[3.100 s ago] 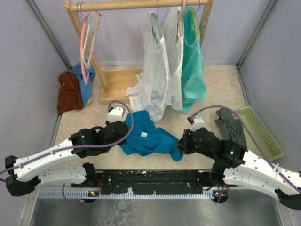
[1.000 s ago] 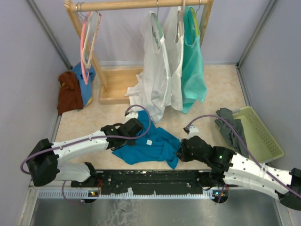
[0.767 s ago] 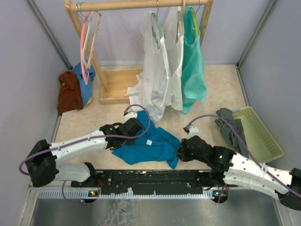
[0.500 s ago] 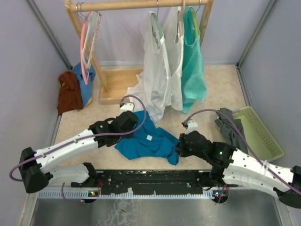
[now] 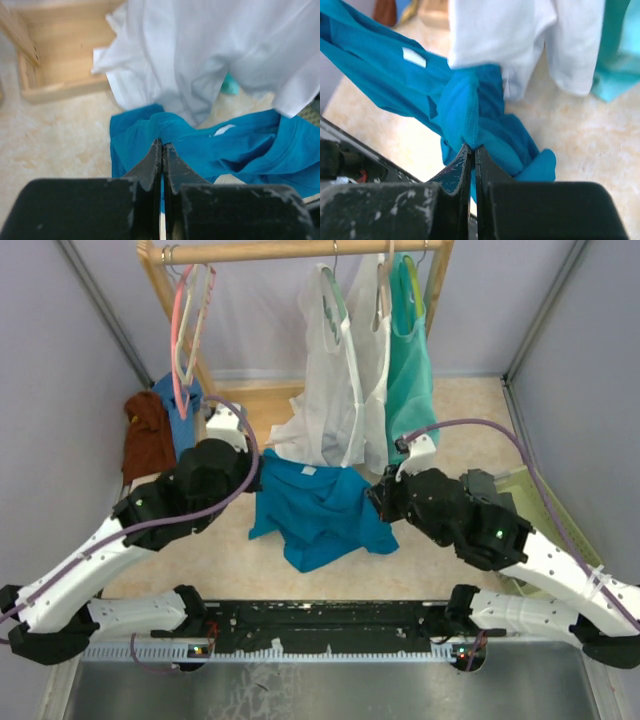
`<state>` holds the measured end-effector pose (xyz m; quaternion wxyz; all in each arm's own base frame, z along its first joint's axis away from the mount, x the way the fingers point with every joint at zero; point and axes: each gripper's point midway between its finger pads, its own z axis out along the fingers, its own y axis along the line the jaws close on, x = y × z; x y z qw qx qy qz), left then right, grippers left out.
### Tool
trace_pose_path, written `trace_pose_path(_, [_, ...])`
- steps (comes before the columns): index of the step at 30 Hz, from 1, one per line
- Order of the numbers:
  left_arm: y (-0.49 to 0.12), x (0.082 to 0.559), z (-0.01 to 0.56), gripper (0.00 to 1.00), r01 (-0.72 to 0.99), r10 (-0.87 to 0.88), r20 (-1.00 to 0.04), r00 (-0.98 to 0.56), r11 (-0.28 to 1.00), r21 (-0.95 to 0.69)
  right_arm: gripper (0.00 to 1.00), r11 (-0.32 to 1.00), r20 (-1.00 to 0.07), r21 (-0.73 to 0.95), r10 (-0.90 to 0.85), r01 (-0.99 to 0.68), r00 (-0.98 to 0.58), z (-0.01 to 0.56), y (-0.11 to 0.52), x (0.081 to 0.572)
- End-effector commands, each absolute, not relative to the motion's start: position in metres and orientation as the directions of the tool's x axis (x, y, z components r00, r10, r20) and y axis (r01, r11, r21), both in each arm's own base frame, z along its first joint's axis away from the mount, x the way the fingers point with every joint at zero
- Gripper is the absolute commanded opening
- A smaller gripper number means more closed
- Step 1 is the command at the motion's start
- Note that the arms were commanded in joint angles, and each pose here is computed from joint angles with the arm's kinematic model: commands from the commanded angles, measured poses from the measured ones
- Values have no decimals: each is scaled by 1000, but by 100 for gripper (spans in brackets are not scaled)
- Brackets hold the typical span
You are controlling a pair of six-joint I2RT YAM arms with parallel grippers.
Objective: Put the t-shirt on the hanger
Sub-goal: Pick up the T-shirt from the center of the board, then place the T-shirt at the center of the board.
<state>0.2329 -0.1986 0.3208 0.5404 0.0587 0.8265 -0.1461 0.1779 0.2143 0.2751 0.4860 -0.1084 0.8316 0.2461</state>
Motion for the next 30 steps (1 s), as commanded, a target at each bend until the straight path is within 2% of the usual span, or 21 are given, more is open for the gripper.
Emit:
trace_pose_path(1, [-176,234,386,0,252,-72,-955,-286,956,-147,0,853,-930,274,116,-444,-349,352,205,191])
trace_pose_path(8, [-161,220,491,0,343,-190,-974,-119,913,-220,0,786,-957,291,224,-546,-187,452,192,181])
trace_pose_path(14, [-162,217,538,0,402,-227,-974,-10,891,-212,0,803,-967,241,244,-545,-69,508,182,186])
trace_pose_path(17, [-163,216,543,0,412,-240,-971,-2,884,-220,0,808,-970,230,235,-542,-60,513,184,188])
trace_pose_path(21, [-170,216,510,0,408,-228,-971,-76,881,-239,0,799,-969,246,209,-548,-131,475,191,186])
trace_pose_path(23, [-179,216,476,0,413,-212,-967,-143,875,-253,0,789,-961,275,205,-549,-187,444,196,183])
trace_pose_path(26, [-195,212,415,0,419,-191,-944,-268,859,-293,0,766,-936,333,200,-550,-289,388,206,176])
trace_pose_path(30, [-205,201,308,0,373,-136,-879,-457,868,-328,0,771,-884,404,191,-492,-426,301,207,167])
